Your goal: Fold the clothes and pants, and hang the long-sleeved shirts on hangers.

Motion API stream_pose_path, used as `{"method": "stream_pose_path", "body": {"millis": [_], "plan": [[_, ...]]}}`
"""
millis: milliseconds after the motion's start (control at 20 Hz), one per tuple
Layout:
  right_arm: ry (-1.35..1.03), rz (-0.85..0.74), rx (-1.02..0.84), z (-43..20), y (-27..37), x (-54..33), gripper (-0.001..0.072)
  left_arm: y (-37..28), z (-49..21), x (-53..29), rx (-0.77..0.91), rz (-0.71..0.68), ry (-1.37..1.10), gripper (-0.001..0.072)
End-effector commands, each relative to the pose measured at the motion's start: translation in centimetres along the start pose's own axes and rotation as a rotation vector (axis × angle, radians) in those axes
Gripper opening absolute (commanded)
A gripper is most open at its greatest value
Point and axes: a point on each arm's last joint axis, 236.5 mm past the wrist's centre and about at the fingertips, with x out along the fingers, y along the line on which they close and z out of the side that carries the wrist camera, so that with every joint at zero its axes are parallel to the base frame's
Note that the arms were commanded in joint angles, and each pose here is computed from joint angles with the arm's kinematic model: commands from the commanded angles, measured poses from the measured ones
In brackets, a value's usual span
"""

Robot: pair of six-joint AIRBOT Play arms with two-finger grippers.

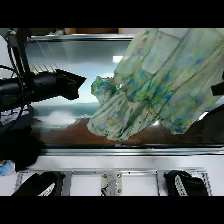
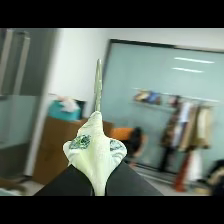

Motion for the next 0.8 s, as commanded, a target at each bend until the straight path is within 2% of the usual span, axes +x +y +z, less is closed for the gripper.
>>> {"method": "stream_pose_path", "body": {"millis": [0, 350, 550, 750], "plan": [[0.066, -0.173, -0.228, -0.3, -5.4, 0.9, 0.0002, 0.6, -1.8, 1.3, -0.012, 0.002, 0.084, 0.0012], [0.144, -0.415, -0.476, 1.1, -16.6, 1.6, 0.0002, 1.4, -4.0, 3.2, -0.035, 0.004, 0.19, 0.0012], [0.18, -0.553, -0.552, 2.2, -23.5, 0.5, 0.0002, 1.4, -4.1, 3.3, -0.036, 0.005, 0.192, 0.0012], [0.109, -0.68, -0.54, 5.5, -29.2, -0.7, 0.0002, 1.4, -4.0, 3.3, -0.037, 0.004, 0.192, 0.0012]]}}
